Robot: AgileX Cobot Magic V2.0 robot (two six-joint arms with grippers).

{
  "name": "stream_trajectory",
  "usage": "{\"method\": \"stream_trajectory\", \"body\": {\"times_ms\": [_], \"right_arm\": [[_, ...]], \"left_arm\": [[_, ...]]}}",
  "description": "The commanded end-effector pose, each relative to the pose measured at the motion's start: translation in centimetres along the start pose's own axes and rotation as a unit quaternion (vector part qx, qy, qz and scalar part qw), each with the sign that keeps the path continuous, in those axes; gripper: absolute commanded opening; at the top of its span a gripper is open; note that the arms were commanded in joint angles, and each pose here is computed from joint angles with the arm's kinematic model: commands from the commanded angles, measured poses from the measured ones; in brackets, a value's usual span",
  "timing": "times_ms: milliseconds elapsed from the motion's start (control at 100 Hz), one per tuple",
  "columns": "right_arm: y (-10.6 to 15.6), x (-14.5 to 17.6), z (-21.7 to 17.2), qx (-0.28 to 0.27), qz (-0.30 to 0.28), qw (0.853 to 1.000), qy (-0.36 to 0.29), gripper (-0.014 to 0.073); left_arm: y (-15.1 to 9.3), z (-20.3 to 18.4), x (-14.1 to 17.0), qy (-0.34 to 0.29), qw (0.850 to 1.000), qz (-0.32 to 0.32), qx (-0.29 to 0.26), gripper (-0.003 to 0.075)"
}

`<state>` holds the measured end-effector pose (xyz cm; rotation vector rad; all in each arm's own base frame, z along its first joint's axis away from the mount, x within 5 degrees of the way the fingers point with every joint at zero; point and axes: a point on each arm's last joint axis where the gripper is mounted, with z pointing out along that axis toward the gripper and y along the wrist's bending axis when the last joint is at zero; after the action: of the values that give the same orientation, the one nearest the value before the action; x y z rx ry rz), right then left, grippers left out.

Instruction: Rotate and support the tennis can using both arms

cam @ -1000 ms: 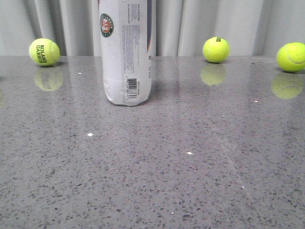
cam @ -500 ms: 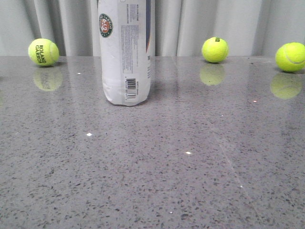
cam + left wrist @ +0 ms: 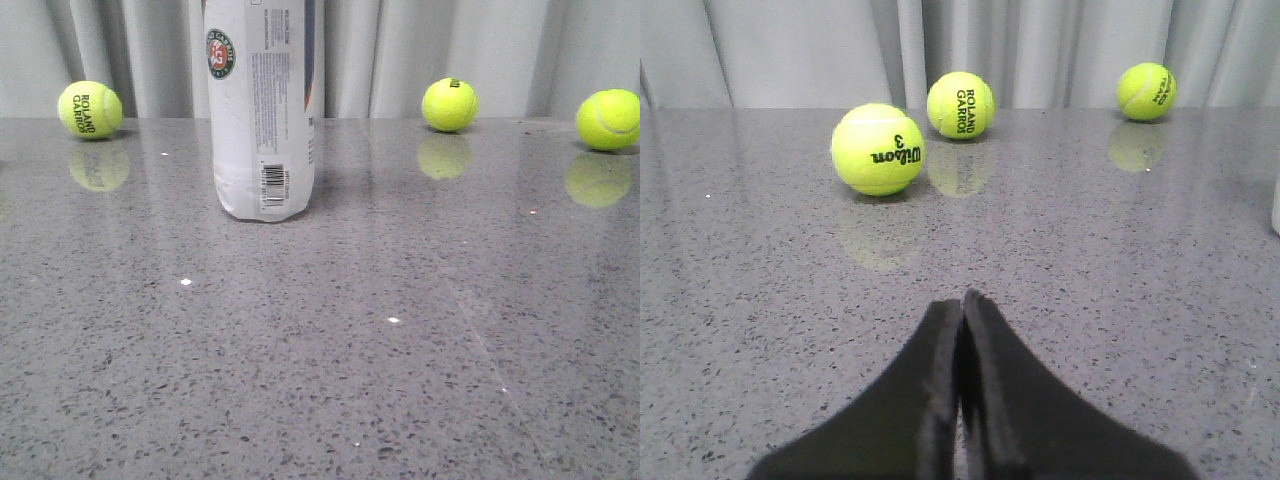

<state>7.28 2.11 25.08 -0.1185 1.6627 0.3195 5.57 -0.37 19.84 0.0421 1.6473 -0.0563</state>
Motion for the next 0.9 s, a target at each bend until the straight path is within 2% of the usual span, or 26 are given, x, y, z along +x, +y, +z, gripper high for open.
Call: {"method": "stream_trajectory", "body": {"times_ms": [0,530,890], "right_arm": [[-0.2,-1.0,-0.4,0.013,-0.005,0.997,-0.073,-0.0067],[-1.5,3.5,-1.9,0.071,-0.009,0.989,-0.13,-0.0067],[-1.6,3.5,-2.1,0.092,-0.01,0.986,-0.136,-0.0067]], "left_arm": [[0.0,0.0,0.6,-0.032,0.999,-0.01,-0.001,-0.002],[0.0,0.0,0.6,-0.032,0.999,-0.01,-0.001,-0.002],[0.0,0.0,0.6,-0.032,0.999,-0.01,-0.001,-0.002]]}}
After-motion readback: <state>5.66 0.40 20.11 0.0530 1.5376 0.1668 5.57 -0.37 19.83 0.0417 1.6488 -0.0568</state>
